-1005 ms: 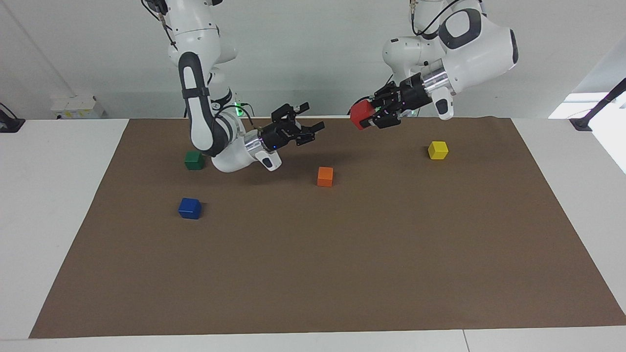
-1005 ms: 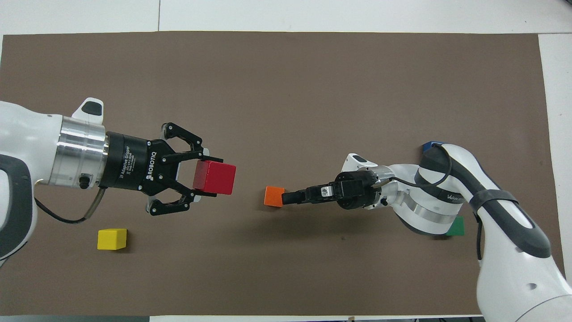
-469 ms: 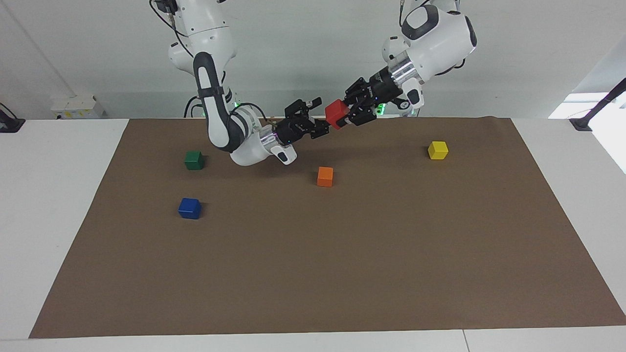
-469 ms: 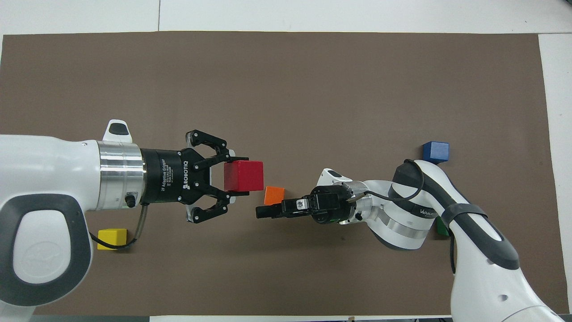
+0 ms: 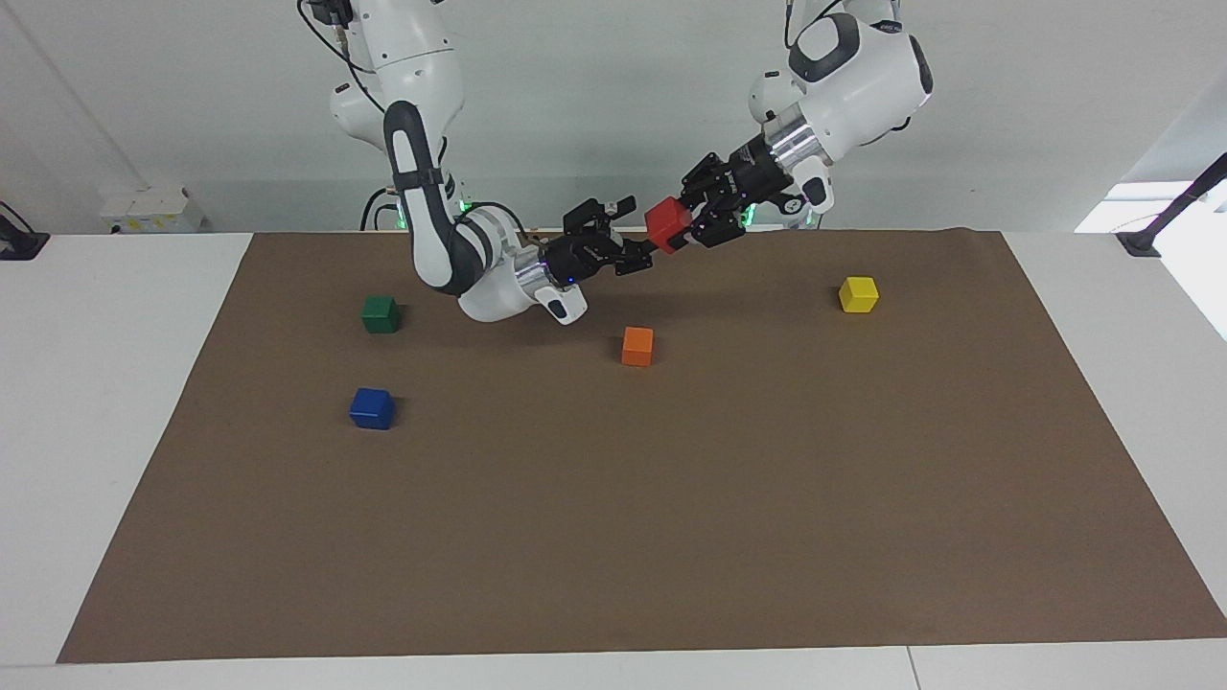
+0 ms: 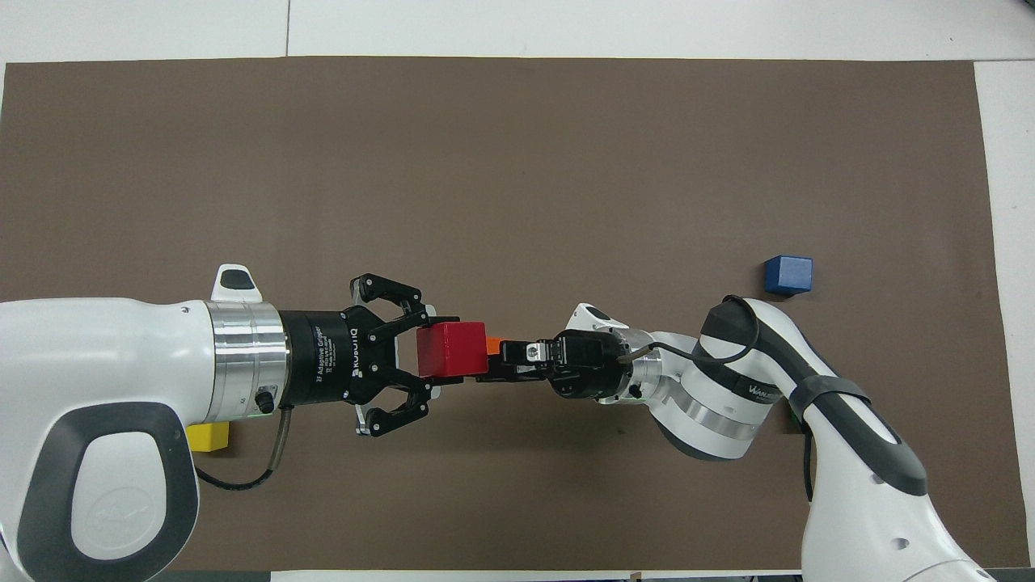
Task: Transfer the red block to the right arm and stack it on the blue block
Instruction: 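Close the right gripper on the red cube held by the left gripper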
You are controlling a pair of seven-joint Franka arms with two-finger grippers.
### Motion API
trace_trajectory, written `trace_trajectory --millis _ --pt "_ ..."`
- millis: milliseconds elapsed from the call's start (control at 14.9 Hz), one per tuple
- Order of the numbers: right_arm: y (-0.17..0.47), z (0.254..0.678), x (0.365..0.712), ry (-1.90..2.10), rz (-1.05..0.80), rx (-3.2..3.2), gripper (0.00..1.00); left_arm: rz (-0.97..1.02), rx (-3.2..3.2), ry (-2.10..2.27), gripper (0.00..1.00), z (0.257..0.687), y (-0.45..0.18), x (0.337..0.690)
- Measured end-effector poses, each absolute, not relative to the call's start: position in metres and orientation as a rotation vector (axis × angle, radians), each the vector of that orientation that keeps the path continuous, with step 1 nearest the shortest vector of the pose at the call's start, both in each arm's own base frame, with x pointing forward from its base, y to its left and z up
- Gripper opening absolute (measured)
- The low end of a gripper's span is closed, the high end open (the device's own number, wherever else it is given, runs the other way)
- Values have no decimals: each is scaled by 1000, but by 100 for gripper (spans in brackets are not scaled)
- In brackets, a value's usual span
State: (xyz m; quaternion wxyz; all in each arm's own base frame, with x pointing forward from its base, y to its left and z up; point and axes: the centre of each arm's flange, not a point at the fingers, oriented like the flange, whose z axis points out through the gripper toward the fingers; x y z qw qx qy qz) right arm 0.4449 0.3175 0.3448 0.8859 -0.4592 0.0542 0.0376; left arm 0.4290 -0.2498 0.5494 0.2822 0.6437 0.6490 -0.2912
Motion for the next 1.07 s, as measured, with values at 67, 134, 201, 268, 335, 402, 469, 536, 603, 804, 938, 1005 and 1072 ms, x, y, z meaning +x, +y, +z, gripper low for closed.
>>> trace_trajectory --millis 67,134,201,268,335,402,469,536,603,804,938,1005,1072 --pt "318 343 446 119 73 -967 100 -786 1722 1744 55 549 -252 428" --pt "318 341 448 120 66 -972 100 -793 1718 1752 55 549 -255 426" --pt "319 339 449 117 58 -973 100 -798 1714 1760 55 549 -258 424" --pt "320 337 451 115 53 -974 100 -800 1709 1766 55 549 -261 423" --pt "320 336 452 114 51 -974 100 -800 1704 1770 55 549 -263 422" --pt "321 336 454 112 51 -972 100 -799 1701 1773 55 549 -264 422" --pt "322 337 454 110 51 -970 100 -799 1699 1775 55 549 -264 421" --pt "322 338 455 109 55 -967 98 -799 1698 1777 55 549 -264 421" --pt "322 338 455 109 58 -965 98 -800 1697 1779 55 548 -264 421" --pt "324 340 455 106 60 -963 85 -800 1696 1783 55 546 -264 421" --pt "324 340 455 106 59 -961 63 -800 1696 1784 55 546 -264 421" --pt "324 341 455 109 66 -956 57 -801 1694 1782 55 546 -264 421" --pt "324 341 455 109 66 -955 57 -801 1693 1782 55 546 -263 421"
